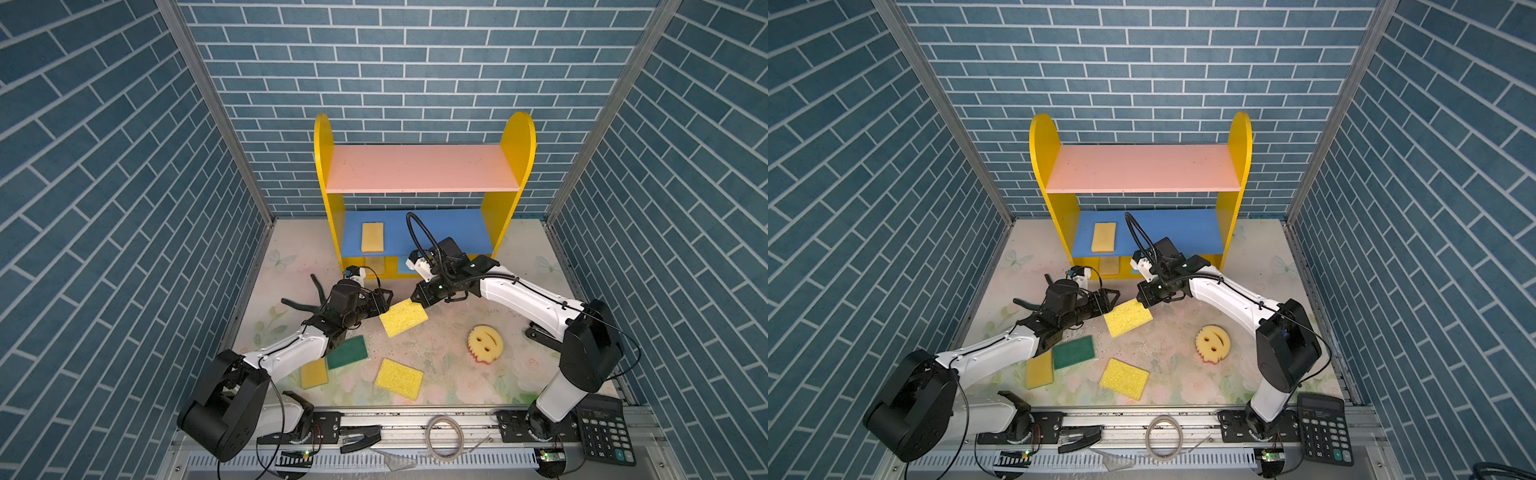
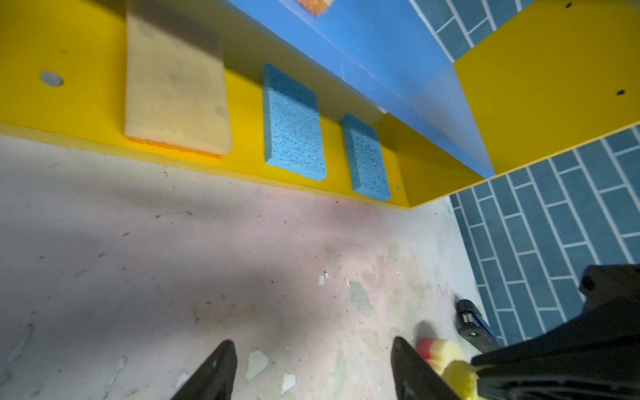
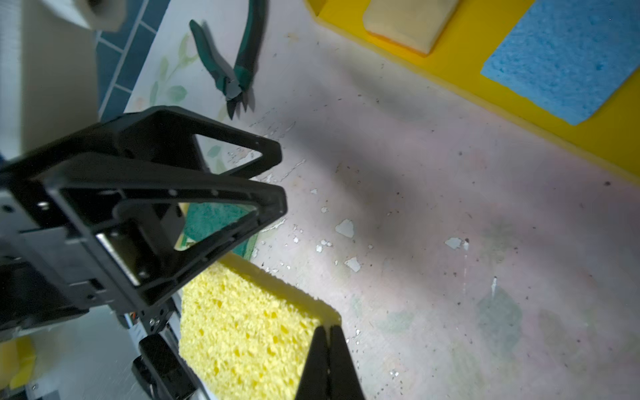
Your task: Place and organize the cleaning sponges onto the shelf
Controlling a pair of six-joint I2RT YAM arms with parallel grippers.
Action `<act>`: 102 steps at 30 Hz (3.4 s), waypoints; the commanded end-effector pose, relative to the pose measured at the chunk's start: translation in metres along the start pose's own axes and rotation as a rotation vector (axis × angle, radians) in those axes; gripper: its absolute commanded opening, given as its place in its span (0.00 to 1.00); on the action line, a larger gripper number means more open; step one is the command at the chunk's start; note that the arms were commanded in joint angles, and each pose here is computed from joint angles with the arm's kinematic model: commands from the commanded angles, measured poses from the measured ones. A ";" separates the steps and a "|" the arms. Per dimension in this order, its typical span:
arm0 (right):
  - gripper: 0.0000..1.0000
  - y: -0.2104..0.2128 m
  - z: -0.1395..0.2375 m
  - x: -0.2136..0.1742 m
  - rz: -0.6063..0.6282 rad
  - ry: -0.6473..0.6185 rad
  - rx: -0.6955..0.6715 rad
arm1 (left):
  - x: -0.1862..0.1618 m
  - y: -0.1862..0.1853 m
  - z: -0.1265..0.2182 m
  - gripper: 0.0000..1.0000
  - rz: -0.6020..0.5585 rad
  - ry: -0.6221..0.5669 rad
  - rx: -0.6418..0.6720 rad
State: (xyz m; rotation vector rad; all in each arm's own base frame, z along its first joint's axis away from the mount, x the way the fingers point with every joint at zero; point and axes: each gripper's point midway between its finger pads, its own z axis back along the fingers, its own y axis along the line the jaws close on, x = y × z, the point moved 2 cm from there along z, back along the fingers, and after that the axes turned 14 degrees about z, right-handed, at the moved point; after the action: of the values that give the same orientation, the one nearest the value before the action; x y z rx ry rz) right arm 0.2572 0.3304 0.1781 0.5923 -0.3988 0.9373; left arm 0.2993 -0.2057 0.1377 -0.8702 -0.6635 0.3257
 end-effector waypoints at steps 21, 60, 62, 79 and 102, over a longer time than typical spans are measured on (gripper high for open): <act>0.00 0.018 0.023 0.062 0.139 -0.078 0.083 | -0.024 -0.044 0.039 0.68 -0.013 0.060 -0.207; 0.61 -0.030 0.099 0.039 -0.323 -0.662 -0.284 | 0.055 -0.091 0.061 0.00 0.042 -0.317 -0.259; 0.59 -0.021 0.090 0.044 -0.356 -0.695 -0.177 | 0.059 -0.090 0.068 0.00 0.045 -0.345 -0.249; 0.67 0.070 0.048 0.119 -0.243 -0.765 0.284 | 0.072 -0.086 0.088 0.01 0.106 -0.451 -0.243; 0.00 0.062 0.051 0.139 -0.296 -0.767 0.297 | 0.077 -0.102 0.084 0.43 0.044 -0.456 -0.280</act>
State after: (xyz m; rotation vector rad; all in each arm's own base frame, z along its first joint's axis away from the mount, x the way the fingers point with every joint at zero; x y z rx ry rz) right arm 0.2794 0.4149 0.2771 1.2378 -0.7719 0.3921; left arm 0.3071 -0.1699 0.2746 -1.0612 -1.1317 0.5547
